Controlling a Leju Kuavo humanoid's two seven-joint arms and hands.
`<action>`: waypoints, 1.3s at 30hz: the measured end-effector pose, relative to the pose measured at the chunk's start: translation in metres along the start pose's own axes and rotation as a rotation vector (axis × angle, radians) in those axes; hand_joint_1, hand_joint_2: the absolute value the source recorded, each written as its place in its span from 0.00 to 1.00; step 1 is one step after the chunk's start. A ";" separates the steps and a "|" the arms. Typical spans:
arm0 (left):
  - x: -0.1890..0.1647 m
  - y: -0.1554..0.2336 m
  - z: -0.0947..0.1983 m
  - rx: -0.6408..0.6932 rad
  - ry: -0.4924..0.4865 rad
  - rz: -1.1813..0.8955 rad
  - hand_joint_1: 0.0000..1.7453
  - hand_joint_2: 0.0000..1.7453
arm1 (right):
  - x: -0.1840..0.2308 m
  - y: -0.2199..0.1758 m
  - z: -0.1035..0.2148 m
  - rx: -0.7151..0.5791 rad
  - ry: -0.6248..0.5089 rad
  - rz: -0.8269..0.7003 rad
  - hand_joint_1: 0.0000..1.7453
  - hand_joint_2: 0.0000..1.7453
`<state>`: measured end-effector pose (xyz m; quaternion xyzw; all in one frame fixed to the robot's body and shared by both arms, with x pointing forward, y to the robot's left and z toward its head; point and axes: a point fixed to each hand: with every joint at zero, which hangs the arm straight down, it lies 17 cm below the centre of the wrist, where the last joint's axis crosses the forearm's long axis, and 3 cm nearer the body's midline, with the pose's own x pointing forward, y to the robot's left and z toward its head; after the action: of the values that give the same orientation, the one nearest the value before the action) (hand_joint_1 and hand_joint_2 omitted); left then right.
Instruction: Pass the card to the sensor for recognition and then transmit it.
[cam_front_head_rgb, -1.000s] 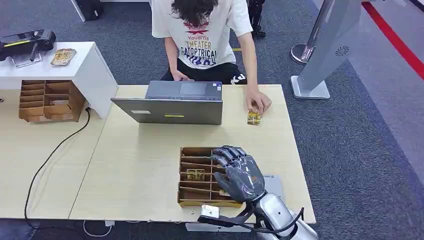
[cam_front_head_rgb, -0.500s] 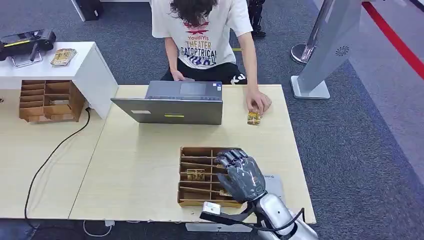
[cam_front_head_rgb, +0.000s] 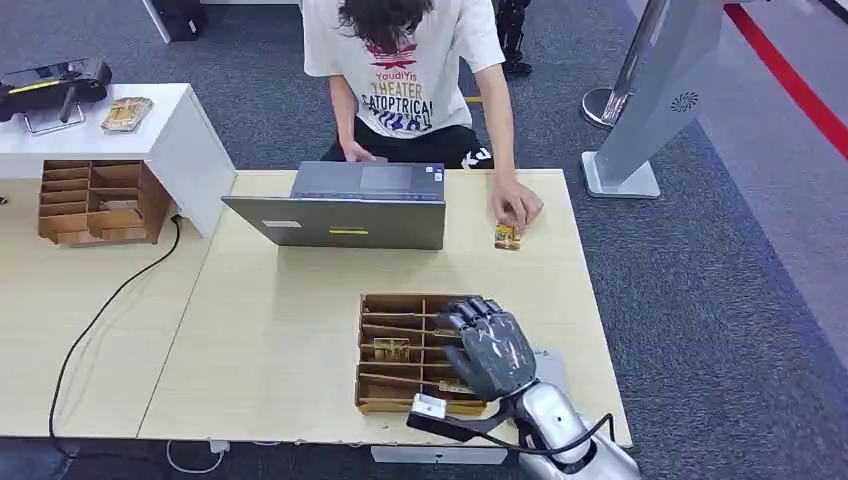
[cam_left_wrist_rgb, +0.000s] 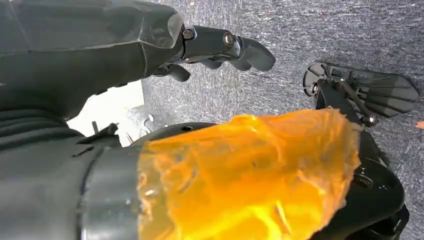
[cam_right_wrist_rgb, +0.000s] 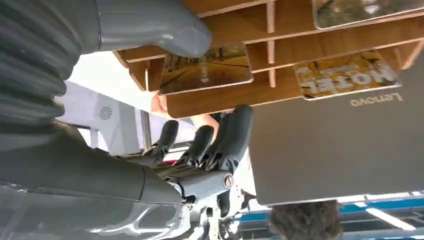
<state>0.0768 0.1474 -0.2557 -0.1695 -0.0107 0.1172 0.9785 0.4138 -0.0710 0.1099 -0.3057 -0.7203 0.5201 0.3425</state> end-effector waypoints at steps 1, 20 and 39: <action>0.000 0.000 0.000 0.000 0.000 0.000 0.00 0.00 | -0.003 0.001 0.000 0.004 0.008 0.002 0.54 1.00; 0.000 0.000 0.000 -0.001 0.001 -0.001 0.00 0.00 | -0.015 0.008 0.001 0.019 0.041 0.013 0.96 1.00; 0.001 0.000 0.000 -0.002 -0.003 0.006 0.00 0.00 | -0.030 -0.029 -0.005 -0.084 0.123 -0.229 0.97 1.00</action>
<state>0.0774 0.1473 -0.2556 -0.1701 -0.0115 0.1205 0.9780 0.4333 -0.1001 0.1335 -0.2671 -0.7493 0.4271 0.4300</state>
